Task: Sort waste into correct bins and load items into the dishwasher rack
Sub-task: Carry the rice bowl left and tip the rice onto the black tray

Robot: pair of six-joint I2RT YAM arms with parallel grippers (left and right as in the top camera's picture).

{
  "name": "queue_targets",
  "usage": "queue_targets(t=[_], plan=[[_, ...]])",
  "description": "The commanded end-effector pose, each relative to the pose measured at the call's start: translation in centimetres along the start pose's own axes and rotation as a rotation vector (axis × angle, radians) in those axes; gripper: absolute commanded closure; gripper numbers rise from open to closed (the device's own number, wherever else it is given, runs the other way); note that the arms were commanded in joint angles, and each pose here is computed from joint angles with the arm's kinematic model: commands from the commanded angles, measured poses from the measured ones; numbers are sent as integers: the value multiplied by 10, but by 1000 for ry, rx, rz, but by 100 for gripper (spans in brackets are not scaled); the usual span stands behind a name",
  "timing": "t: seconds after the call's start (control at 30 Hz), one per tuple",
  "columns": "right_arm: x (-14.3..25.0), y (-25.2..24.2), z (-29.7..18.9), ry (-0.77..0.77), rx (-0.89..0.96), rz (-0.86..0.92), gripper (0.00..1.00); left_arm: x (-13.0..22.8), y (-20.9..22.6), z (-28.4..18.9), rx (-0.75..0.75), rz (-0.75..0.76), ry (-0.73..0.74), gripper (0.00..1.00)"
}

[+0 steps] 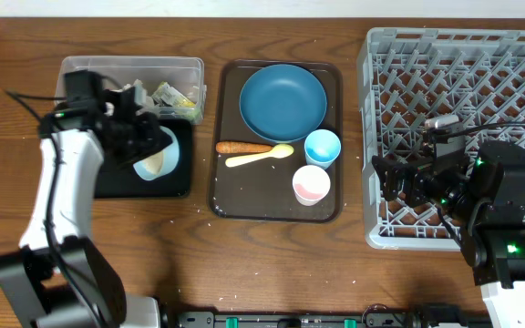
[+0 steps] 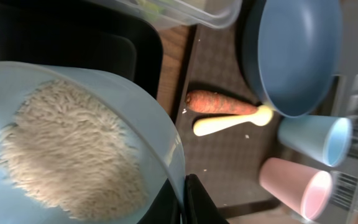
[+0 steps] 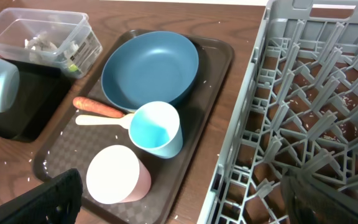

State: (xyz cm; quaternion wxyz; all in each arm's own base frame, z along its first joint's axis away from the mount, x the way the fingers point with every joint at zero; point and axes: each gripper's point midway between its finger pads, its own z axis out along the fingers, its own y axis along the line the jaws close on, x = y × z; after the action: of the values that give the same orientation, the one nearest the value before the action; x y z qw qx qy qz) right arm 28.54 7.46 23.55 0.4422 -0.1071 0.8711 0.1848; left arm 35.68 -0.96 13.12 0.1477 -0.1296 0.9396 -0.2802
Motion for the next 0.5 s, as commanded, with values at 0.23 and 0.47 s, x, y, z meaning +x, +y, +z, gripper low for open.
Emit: queue_targets(t=[0.23,0.47], plan=[[-6,-1,-4,-13,9,-18,1,-25,11,-18,435,-98,-48,94],[-6,-2,-4,-13,9,-18,1,-37,9,-53,614,-156,-134,94]])
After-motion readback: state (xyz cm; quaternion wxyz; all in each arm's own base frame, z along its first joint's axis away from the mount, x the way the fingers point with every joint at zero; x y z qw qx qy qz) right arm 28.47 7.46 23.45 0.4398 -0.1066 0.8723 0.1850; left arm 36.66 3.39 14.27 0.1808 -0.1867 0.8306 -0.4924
